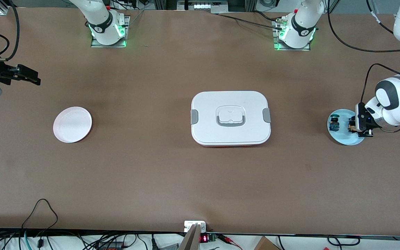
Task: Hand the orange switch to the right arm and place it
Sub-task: 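Close the left gripper on the orange switch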
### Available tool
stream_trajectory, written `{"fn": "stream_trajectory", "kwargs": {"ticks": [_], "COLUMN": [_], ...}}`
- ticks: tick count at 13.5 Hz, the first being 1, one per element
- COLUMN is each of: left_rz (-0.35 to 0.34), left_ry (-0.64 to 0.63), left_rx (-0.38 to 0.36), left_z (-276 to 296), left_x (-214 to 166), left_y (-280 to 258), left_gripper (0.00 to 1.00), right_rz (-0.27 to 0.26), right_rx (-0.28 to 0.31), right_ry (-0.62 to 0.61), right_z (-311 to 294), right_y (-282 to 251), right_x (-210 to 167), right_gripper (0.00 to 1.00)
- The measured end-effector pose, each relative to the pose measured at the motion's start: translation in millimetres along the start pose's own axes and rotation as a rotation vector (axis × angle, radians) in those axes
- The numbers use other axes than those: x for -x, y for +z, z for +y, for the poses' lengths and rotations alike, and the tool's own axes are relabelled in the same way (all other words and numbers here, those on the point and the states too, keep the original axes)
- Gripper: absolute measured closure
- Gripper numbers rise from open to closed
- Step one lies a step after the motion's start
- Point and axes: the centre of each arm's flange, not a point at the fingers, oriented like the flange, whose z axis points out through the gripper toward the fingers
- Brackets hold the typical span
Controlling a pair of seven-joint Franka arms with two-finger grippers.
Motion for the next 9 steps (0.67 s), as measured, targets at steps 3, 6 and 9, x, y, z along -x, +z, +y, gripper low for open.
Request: {"fn": "stream_trajectory", "kwargs": {"ticks": [3, 6, 9], "left_rz": [0.003, 0.004, 0.006], "left_ry": [-0.002, -0.003, -0.001], "left_rx": [-0.002, -0.002, -0.001], "left_z": [0.5, 0.4, -0.4], "left_x": [1.1, 1.3, 0.5], "left_y": [0.1, -0.1, -0.8], "left_gripper": [0.27, 0.27, 0.27], "right_rz": [0.0, 0.0, 0.0], "right_rx": [0.0, 0.0, 0.0], "right_ry": [0.0, 0.0, 0.0], "right_z": [0.0, 0.0, 0.0], "right_y": [0.0, 0.0, 0.0], "right_x": [0.0, 0.0, 0.0], "right_gripper": [0.0, 0.0, 0.0]}}
